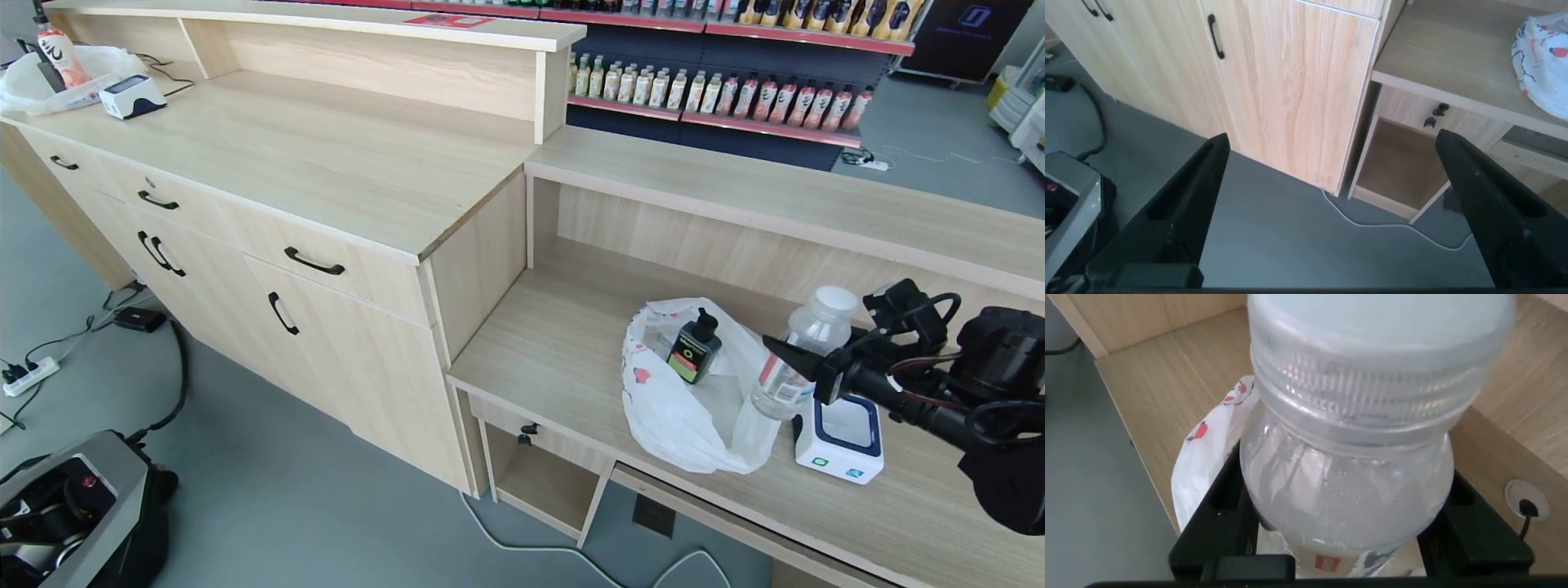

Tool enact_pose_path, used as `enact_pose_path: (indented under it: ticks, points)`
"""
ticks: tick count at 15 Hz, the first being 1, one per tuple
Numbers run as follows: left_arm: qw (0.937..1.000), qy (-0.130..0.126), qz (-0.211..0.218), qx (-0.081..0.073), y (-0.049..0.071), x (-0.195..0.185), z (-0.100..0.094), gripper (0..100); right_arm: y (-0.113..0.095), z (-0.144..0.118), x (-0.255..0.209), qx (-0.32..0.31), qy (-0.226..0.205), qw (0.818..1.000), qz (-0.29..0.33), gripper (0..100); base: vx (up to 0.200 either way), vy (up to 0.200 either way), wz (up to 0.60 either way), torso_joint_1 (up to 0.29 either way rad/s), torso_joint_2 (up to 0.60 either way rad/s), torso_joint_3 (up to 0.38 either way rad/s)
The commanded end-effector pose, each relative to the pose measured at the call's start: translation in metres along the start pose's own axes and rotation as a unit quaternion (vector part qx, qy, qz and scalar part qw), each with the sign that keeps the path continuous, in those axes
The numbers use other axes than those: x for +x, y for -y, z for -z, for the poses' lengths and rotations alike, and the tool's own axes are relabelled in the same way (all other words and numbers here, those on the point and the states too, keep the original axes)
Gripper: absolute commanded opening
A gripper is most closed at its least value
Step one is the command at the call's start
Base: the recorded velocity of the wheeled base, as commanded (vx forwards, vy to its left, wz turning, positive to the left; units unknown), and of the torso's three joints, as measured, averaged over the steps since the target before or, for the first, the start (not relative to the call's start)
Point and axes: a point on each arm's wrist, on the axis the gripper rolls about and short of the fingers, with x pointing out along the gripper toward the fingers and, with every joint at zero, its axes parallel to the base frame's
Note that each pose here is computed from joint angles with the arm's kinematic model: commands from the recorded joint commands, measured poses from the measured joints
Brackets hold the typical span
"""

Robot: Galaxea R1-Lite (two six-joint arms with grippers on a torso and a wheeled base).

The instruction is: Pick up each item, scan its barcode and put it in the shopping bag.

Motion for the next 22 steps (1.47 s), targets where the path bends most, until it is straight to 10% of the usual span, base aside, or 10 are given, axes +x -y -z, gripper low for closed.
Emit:
enact_pose_path:
  ticks: [1, 9, 22]
  points:
    - [1.0, 0.001, 0.0, 0.0, 0.0, 0.0, 0.0, 100, -0.005, 0.027, 0.011, 0.018, -0.028, 0.999, -0.015, 0, 0.0, 0.0, 0.0, 0.0, 0.0, 0.0]
    - [1.0, 0.001, 0.0, 0.0, 0.0, 0.0, 0.0, 100, -0.012, 0.076, 0.044, 0.04, -0.036, 0.998, -0.035, 0, 0.0, 0.0, 0.0, 0.0, 0.0, 0.0]
    - [1.0, 0.001, 0.0, 0.001, 0.0, 0.0, 0.0, 100, -0.008, 0.081, 0.1, 0.024, 0.026, 0.998, -0.052, 0, 0.0, 0.0, 0.0, 0.0, 0.0, 0.0]
